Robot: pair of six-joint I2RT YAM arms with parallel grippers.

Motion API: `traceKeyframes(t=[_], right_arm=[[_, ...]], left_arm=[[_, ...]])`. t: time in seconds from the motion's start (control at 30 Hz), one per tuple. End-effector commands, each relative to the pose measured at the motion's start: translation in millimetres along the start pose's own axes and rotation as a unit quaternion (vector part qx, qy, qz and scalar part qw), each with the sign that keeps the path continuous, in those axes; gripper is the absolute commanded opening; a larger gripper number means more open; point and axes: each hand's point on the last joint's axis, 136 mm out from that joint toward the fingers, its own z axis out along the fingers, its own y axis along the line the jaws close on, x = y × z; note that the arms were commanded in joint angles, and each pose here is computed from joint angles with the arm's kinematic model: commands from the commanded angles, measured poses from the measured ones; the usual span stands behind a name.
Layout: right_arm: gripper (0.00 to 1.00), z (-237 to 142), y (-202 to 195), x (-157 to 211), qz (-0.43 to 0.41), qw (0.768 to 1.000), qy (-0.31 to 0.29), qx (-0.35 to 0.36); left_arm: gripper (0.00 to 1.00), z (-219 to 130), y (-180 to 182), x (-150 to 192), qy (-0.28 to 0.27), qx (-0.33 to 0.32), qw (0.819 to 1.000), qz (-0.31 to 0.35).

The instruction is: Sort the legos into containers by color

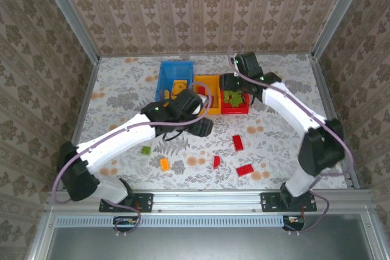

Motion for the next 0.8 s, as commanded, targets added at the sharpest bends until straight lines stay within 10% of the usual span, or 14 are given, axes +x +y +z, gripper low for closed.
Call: traceKeyframes(t=[0.0,0.3,0.77], right_arm=[[0.68,-32,79,21,-0.079,0.979,-0.048,-0.182],[0.86,-87,152,163,-0.206,0.918,-0.002,-0.339],[0.86,-85,159,188,-0.214,0.907,0.037,-0.362]], left_arm=[[0.77,-12,52,59,0.068,-0.105,0.987,-0.099],[0.80,3,91,162,0.175,-0.170,0.926,-0.289],[0.76,51,104,184,0.225,-0.172,0.888,-0.361]])
